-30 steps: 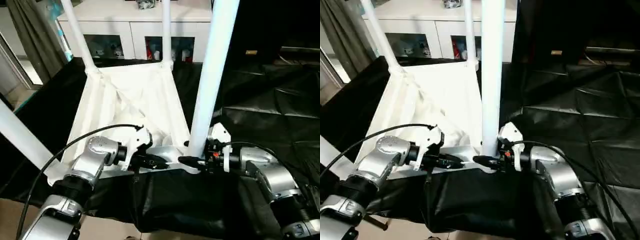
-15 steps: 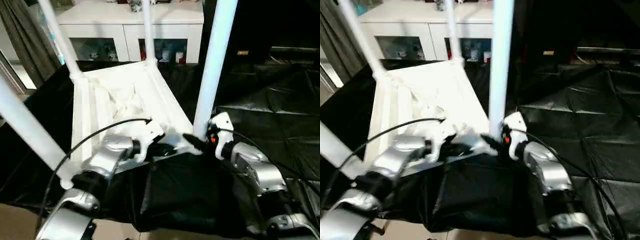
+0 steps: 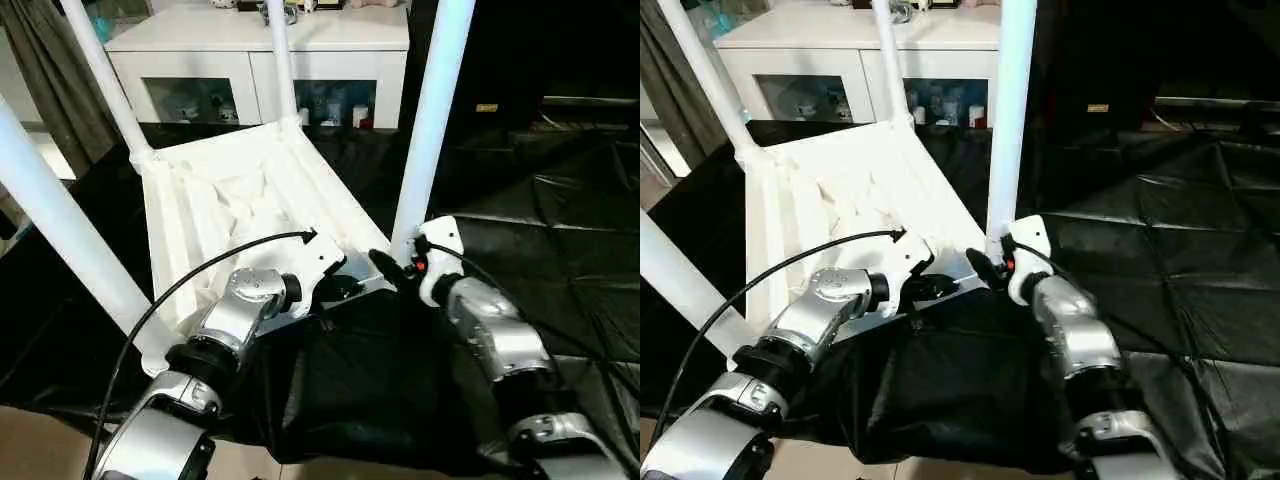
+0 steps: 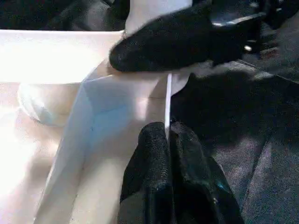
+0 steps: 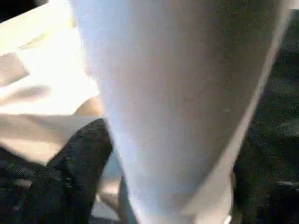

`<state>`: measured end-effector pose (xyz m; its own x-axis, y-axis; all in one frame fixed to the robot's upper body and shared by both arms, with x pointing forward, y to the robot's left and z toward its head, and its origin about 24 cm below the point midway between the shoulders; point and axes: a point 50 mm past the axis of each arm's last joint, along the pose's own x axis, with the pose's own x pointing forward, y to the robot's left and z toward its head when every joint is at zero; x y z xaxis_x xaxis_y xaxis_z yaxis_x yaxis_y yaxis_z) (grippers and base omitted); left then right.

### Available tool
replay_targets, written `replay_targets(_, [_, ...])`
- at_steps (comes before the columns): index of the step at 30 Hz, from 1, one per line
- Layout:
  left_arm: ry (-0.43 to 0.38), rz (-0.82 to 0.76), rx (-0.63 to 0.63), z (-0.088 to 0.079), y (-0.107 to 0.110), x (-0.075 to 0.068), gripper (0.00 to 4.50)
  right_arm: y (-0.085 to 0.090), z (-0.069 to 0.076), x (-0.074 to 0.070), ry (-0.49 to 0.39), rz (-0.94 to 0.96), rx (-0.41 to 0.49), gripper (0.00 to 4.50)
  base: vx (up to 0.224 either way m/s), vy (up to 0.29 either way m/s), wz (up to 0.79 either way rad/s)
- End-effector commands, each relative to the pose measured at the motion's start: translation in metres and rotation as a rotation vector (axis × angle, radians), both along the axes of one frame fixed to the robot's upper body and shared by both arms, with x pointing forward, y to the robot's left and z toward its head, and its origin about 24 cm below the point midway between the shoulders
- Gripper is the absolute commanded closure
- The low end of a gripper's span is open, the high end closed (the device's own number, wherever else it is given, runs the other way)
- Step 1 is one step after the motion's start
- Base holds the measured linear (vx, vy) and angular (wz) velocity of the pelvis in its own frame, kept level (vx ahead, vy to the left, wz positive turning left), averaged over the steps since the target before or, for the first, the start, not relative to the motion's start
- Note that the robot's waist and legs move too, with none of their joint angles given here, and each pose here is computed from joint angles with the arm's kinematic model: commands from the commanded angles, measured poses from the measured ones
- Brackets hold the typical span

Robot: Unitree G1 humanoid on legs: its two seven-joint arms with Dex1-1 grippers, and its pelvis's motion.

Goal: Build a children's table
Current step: Rotate leg to tighten

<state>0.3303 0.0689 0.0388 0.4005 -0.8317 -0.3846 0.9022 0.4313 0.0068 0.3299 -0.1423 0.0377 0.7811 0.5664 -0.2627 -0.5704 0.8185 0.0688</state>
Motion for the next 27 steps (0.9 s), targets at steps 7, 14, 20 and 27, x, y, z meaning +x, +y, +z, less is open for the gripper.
replay_targets(7, [0.011,-0.264,-0.048,0.011,0.016,-0.013,4.50,0.003,0.004,-0.033,0.048,0.503,0.008,0.70,0.000,0.000,0.00])
replay_targets(14, [0.079,-0.363,-0.051,0.011,0.031,-0.023,4.50,-0.010,0.011,-0.038,0.067,0.601,0.020,0.70,0.000,0.000,0.00])
replay_targets(20, [0.110,-0.393,-0.049,0.012,0.042,-0.026,4.50,-0.010,0.012,-0.041,0.079,0.651,0.025,0.97,0.000,0.000,0.00])
replay_targets(27, [0.107,-0.379,-0.056,0.013,0.041,-0.026,4.50,-0.006,0.010,-0.045,0.103,0.674,0.062,1.42,0.000,0.000,0.00])
